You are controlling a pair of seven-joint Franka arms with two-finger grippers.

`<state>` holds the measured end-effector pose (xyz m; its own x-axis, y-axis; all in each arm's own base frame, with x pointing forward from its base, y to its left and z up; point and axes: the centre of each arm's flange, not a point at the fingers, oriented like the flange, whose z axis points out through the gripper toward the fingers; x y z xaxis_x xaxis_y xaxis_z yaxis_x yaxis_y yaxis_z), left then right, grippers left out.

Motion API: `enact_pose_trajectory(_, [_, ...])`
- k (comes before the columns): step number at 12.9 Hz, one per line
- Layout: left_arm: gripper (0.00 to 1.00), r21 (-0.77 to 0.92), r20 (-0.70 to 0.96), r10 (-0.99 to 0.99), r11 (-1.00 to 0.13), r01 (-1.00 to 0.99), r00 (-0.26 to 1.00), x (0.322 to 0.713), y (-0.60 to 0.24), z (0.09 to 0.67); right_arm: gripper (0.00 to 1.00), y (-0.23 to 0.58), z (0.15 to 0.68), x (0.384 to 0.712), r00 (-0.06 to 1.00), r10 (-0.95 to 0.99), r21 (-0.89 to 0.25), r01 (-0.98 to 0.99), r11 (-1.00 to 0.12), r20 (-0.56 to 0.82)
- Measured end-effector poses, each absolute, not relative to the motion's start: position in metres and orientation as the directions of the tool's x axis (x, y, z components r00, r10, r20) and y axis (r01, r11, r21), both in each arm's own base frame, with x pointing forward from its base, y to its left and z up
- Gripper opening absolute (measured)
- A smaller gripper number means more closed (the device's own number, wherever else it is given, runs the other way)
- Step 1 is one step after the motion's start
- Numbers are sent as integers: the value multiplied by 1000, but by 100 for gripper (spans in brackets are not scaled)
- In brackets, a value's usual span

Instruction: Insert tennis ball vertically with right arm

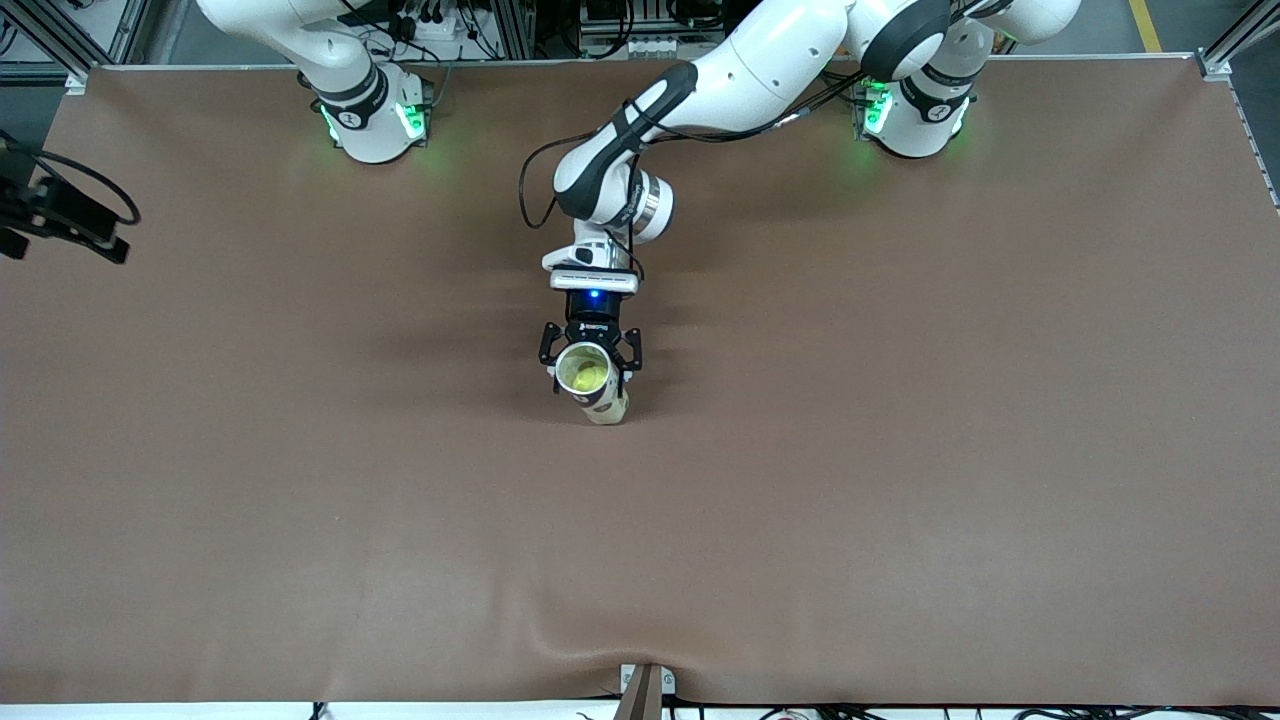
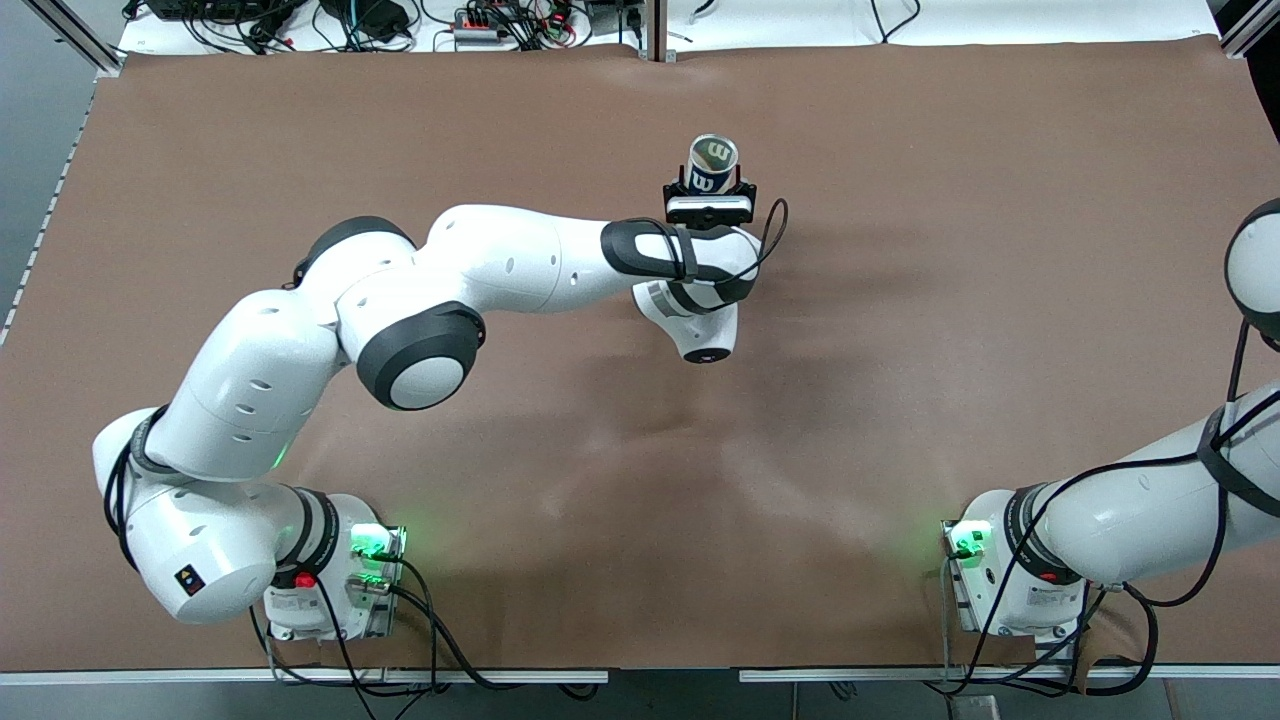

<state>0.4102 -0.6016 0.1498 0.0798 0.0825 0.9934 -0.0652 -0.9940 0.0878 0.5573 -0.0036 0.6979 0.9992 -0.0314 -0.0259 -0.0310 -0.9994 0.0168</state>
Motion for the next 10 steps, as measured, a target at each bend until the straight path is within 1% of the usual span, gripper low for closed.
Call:
enact_pose_trajectory(4, [100, 73, 995, 68, -995, -61, 79, 413, -598, 146, 100, -12, 694, 546, 999, -13, 1, -13, -1000, -51])
enact_pose_trajectory(10, [100, 43, 996, 38, -997, -59, 82, 414, -594, 139, 100, 9, 673, 554, 998, 26, -1, 26, -1000, -48])
